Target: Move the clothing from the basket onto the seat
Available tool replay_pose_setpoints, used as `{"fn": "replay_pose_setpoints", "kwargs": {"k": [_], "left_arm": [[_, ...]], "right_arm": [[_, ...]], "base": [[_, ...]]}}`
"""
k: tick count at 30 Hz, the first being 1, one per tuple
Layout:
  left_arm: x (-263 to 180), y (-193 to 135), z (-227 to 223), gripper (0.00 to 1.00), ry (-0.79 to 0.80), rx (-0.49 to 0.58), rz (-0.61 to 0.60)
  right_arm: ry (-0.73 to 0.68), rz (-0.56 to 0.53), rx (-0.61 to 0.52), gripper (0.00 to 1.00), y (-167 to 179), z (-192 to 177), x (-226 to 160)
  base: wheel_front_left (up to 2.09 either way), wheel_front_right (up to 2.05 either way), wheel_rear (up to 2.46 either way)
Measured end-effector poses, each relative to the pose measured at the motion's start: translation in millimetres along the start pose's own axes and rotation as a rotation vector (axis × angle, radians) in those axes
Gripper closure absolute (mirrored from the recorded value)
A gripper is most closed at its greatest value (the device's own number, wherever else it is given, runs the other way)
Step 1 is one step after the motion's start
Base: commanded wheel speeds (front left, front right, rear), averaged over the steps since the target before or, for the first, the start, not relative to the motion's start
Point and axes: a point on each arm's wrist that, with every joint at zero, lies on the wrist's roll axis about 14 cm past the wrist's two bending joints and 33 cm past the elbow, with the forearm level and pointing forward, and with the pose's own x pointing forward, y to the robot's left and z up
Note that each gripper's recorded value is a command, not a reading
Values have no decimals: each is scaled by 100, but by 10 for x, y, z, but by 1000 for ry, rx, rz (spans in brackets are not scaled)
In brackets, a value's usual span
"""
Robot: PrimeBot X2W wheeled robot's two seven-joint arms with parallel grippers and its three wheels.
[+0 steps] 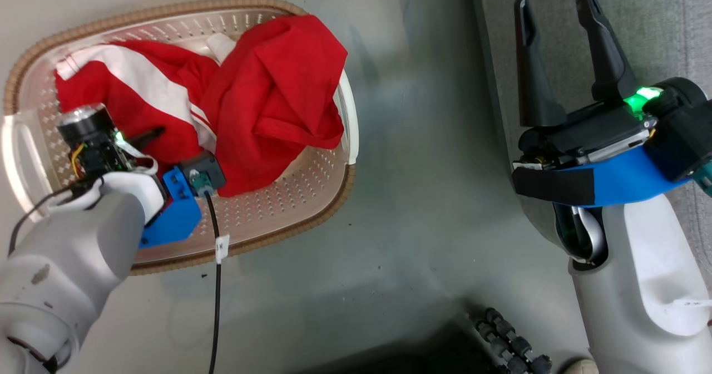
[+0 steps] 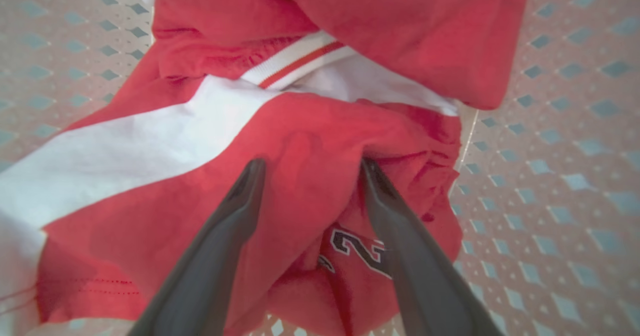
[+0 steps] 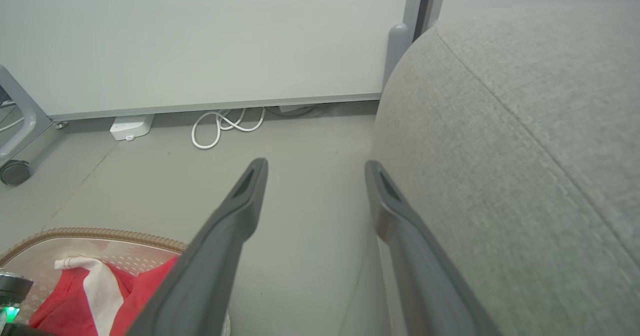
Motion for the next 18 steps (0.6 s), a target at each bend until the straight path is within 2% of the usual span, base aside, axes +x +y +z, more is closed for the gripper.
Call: {"fn": "replay_pose_setpoints", "kwargs": {"k": [11, 13, 14, 18], "left_arm": [[222, 121, -91, 0, 29, -13, 2], [238, 110, -122, 84, 42, -12, -2], [245, 108, -132, 100, 46, -13, -3], [255, 103, -138, 100, 53, -12, -4]], "right_arm": [[36, -9, -12, 0, -52, -223, 9], [39, -9, -13, 0, -54, -238, 7], [40, -9, -13, 0, -55, -242, 6], [41, -10, -14, 0, -60, -243, 3]], "base": [[0, 0, 0], [0, 0, 0], [0, 0, 0], [0, 0, 0]]}}
